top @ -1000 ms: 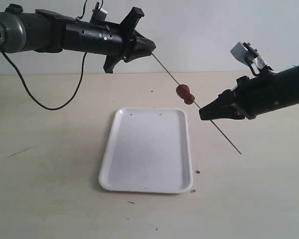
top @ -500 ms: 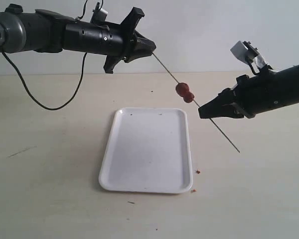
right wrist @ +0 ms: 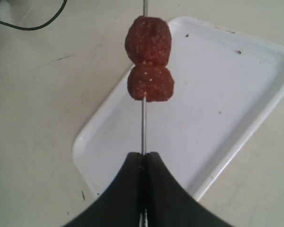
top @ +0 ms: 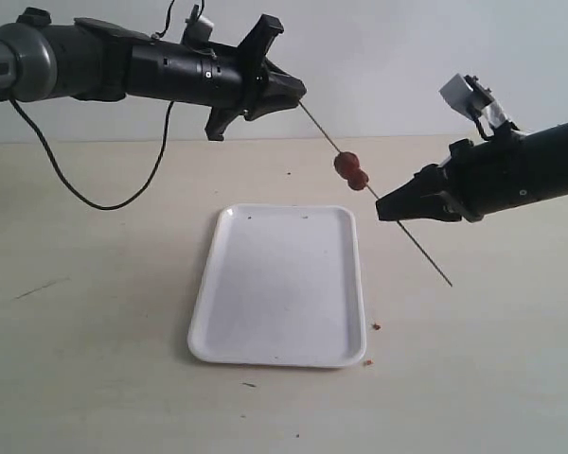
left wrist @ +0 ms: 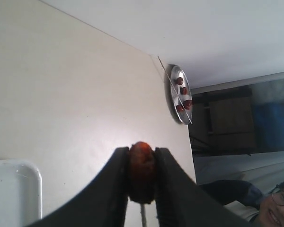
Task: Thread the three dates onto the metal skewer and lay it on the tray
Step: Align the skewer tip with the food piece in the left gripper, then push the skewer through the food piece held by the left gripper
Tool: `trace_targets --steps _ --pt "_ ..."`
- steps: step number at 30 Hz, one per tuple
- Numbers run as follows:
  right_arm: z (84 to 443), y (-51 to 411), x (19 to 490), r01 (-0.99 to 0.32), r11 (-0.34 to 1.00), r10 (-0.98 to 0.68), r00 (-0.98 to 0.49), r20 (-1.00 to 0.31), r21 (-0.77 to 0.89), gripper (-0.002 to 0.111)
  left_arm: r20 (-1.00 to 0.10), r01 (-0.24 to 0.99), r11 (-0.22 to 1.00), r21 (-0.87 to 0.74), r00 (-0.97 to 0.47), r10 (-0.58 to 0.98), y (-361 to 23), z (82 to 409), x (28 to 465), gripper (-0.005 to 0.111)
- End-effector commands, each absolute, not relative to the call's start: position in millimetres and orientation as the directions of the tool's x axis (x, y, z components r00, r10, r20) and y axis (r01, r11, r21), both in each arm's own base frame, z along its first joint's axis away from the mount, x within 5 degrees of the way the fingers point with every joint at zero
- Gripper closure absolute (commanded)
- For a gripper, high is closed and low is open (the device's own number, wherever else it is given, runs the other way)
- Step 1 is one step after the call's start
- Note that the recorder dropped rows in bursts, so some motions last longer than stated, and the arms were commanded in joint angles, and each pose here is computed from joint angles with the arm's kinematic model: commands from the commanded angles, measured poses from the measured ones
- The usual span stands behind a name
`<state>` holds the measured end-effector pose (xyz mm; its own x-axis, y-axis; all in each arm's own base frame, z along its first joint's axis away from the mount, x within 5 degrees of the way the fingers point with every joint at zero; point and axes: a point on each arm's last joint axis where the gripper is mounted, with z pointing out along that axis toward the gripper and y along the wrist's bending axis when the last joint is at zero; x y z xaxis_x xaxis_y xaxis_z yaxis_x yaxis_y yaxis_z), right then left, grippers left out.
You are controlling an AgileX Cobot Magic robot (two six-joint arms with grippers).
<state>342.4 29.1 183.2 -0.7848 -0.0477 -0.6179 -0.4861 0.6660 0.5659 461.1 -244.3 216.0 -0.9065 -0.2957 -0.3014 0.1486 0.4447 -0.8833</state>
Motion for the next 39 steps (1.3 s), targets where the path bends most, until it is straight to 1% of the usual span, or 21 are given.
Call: trace_targets --steps 1,12,18,20,21,22,23,25,26,29,31,34,36,38,39 --pt "189 29 348 -0.493 0.661 0.01 -0.748 -0.663 0.566 0.108 -0.31 0.192 0.427 -0.884 -0.923 -0.227 -263 221 449 0.086" --pt "192 27 353 -0.487 0.681 0.055 -0.711 -0.701 0.547 0.108 -0.35 0.256 0.453 -0.854 -0.927 -0.137 -299 218 426 0.086" --pt "190 24 355 -0.461 0.715 0.054 -0.714 -0.698 0.526 0.108 -0.358 0.267 0.465 -0.844 -0.926 -0.118 -304 216 422 0.086" --pt "190 24 355 -0.462 0.713 0.054 -0.714 -0.698 0.527 0.108 -0.358 0.267 0.465 -0.844 -0.926 -0.118 -304 216 422 0.078" --pt "190 24 355 -0.462 0.713 0.054 -0.714 -0.698 0.527 0.108 -0.358 0.267 0.465 -0.844 -0.926 -0.118 -304 216 422 0.063" --pt "190 24 355 -0.462 0.713 0.054 -0.714 -0.698 0.527 0.108 -0.358 0.267 0.465 -0.844 -0.926 -0.119 -304 216 422 0.057" --pt "190 24 355 -0.462 0.713 0.054 -0.714 -0.698 0.527 0.108 -0.355 0.262 0.466 -0.846 -0.927 -0.123 -304 216 423 0.046" --pt "190 24 355 -0.463 0.713 0.052 -0.714 -0.698 0.526 0.108 -0.355 0.26 0.467 -0.845 -0.926 -0.127 -303 216 423 0.04" --pt "190 24 355 -0.465 0.714 0.048 -0.714 -0.698 0.524 0.108 -0.355 0.259 0.467 -0.845 -0.926 -0.129 -302 216 424 0.039" --pt "189 24 354 -0.468 0.714 0.037 -0.717 -0.696 0.52 0.108 -0.356 0.252 0.472 -0.845 -0.923 -0.144 -293 216 430 0.04" --pt "188 24 354 -0.47 0.715 0.028 -0.72 -0.694 0.517 0.108 -0.377 0.275 0.475 -0.836 -0.917 -0.132 -286 216 434 0.04" --pt "187 24 353 -0.467 0.717 0.02 -0.728 -0.685 0.517 0.108 -0.402 0.331 0.465 -0.821 -0.914 -0.06 -274 217 435 0.04" --pt "187 24 353 -0.447 0.717 0.037 -0.742 -0.669 0.535 0.108 -0.401 0.352 0.47 -0.81 -0.916 -0.005 -268 214 434 0.043" --pt "185 28 351 -0.392 0.713 0.07 -0.785 -0.616 0.581 0.108 -0.421 0.401 0.518 -0.755 -0.903 0.086 -258 210 433 0.061" --pt "182 39 349 -0.364 0.718 0.063 -0.815 -0.576 0.593 0.108 -0.455 0.47 0.561 -0.682 -0.873 0.178 -250 205 432 0.084"
